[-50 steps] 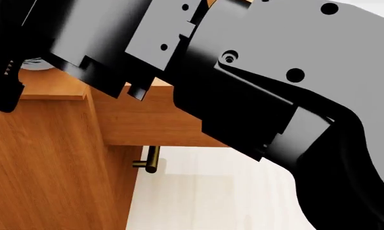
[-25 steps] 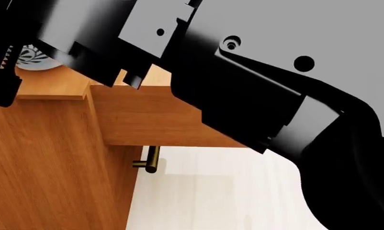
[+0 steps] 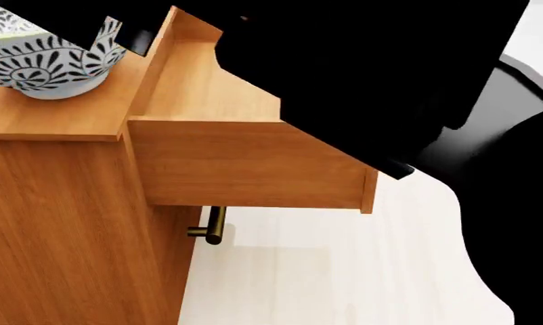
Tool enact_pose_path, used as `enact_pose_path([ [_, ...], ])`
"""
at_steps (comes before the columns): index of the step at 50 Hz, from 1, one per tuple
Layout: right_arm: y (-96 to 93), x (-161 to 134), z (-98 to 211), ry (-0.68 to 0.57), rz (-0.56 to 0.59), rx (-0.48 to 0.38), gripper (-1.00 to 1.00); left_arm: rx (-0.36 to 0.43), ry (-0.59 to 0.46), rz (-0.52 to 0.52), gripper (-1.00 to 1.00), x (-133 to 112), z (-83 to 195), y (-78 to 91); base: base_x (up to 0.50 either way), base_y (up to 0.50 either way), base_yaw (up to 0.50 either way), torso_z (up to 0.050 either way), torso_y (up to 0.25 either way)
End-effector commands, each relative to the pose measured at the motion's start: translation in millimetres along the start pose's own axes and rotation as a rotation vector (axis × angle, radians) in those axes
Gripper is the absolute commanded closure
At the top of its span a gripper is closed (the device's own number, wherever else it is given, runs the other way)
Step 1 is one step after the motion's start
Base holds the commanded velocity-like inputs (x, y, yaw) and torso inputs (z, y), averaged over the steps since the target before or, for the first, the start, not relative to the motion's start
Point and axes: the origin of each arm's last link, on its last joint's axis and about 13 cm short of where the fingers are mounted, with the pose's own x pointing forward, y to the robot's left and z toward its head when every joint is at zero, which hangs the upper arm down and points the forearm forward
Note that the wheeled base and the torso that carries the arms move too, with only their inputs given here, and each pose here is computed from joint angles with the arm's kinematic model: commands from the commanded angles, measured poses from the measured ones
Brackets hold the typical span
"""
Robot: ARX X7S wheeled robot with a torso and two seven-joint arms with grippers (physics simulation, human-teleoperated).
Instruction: Put the bowl on top of the cabinet.
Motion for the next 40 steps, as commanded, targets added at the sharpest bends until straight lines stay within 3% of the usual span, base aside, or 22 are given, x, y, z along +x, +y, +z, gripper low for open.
enact_pose_path([
  [1,-4.0,-23.1,24.1,-0.011,-0.070,-0.013,-1.00,0.003,0.016,0.019,-1.00,0.2,1.1,-1.1,0.00,0.00,0.00,0.000,0.000],
  [15,-18.6,-57.6,45.4,-0.036,-0.169,-0.030,-1.00,0.017,0.025,0.025,-1.00,-0.1,4.7,-6.0,0.00,0.00,0.00,0.000,0.000],
  [25,-44.8,-92.7,51.9,-0.065,-0.288,0.009,-1.00,0.041,-0.027,0.000,-1.00,-7.1,21.6,-7.9,0.00,0.00,0.00,0.000,0.000],
  [40,-62.5,-149.7,39.5,-0.016,-0.489,0.037,-1.00,0.065,-0.046,-0.028,-1.00,-15.0,22.0,-10.4,0.00,0.00,0.00,0.000,0.000],
])
